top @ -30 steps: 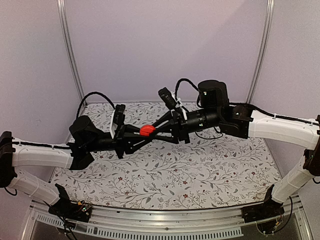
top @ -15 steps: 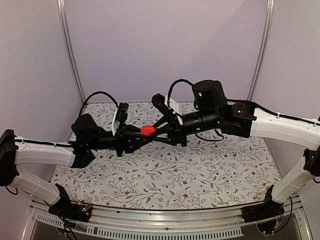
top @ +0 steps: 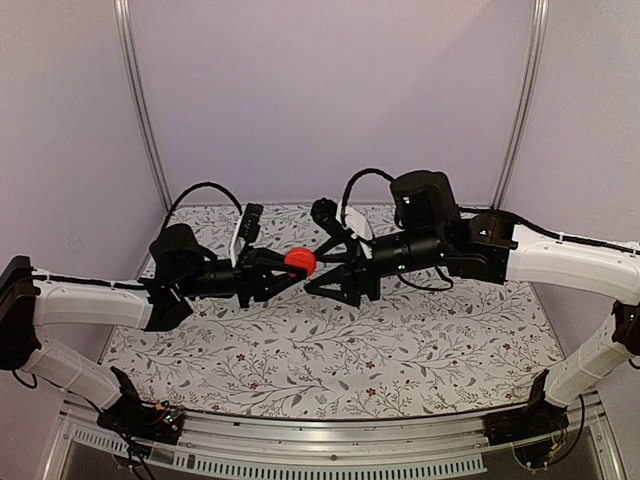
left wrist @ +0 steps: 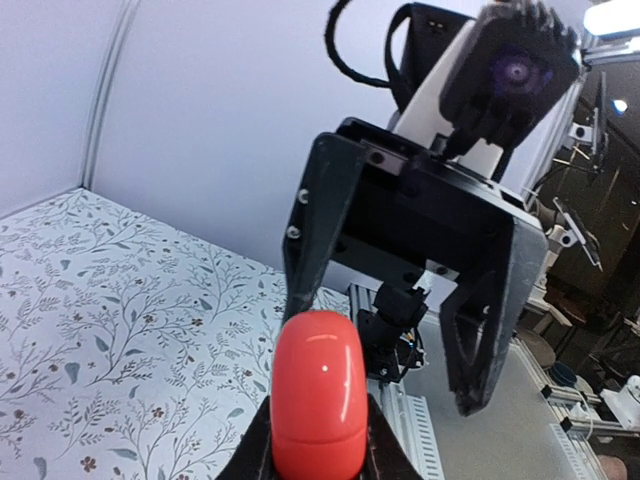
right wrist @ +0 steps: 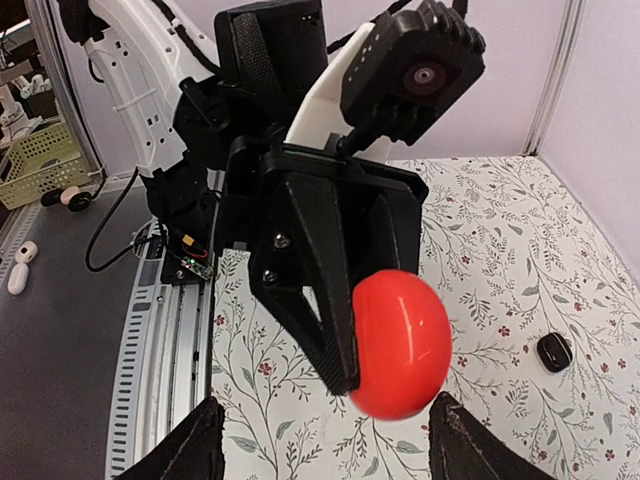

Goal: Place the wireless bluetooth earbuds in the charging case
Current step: Place the charging case with the earbuds at the center of the board.

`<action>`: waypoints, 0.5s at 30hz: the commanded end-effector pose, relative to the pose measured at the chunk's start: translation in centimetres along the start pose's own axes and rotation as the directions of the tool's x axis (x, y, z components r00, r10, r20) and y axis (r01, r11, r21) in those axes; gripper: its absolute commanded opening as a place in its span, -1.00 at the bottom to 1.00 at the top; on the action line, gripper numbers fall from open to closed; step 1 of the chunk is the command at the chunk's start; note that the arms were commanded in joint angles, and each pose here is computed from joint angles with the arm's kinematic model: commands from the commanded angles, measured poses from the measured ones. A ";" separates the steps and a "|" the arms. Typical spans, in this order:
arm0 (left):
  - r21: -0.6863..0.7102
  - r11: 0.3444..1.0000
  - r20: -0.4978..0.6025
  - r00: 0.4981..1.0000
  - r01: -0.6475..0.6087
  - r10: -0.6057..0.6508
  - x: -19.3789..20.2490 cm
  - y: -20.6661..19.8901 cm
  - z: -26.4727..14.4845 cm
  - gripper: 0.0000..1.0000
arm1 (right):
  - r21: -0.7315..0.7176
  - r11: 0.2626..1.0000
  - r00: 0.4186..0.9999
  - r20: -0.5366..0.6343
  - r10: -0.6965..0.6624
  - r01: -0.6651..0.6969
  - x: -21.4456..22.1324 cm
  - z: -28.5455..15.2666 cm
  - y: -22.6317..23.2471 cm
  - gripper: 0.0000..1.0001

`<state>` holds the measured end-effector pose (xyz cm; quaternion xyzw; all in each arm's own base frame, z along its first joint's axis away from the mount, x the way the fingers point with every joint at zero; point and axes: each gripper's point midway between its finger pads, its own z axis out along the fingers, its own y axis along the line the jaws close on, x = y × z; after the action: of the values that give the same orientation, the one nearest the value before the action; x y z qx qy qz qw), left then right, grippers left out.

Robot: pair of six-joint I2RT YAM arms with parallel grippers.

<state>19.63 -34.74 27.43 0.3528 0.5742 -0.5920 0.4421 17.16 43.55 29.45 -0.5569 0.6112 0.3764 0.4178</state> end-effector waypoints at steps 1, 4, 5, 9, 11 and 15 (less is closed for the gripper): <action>-0.180 0.982 0.006 0.999 0.049 -0.048 0.5 4.7 -0.8 -1.00 | -0.009 0.999 0.986 0.161 0.034 -0.033 -3.2 -4.4 0.0 0.41; -0.264 0.957 0.001 0.992 0.123 -0.127 1.4 7.4 -1.5 -1.00 | 0.046 0.997 0.982 0.180 0.050 -0.059 -2.9 -5.6 -1.1 0.51; -0.303 0.940 -0.004 0.987 0.155 -0.164 1.9 8.7 -1.8 -1.00 | 0.068 0.996 0.981 0.188 0.050 -0.064 -2.9 -6.0 -1.4 0.54; -0.434 0.856 -0.006 0.949 0.280 -0.314 4.1 13.6 -3.3 -1.00 | 0.135 0.987 0.976 0.210 0.057 -0.087 -2.3 -7.2 -2.2 0.70; -0.499 0.805 0.001 0.929 0.322 -0.370 5.2 16.2 -4.5 -1.00 | 0.156 0.983 0.973 0.223 0.065 -0.101 -2.2 -7.8 -2.4 0.89; -0.594 0.709 0.031 0.891 0.381 -0.453 7.2 20.3 -6.4 -1.00 | 0.179 0.976 0.969 0.233 0.077 -0.121 -1.8 -8.6 -2.7 0.97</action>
<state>32.63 -30.07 15.89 0.1535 0.7754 -0.4813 0.3788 18.37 36.98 33.56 -0.4643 0.6152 0.3995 0.4964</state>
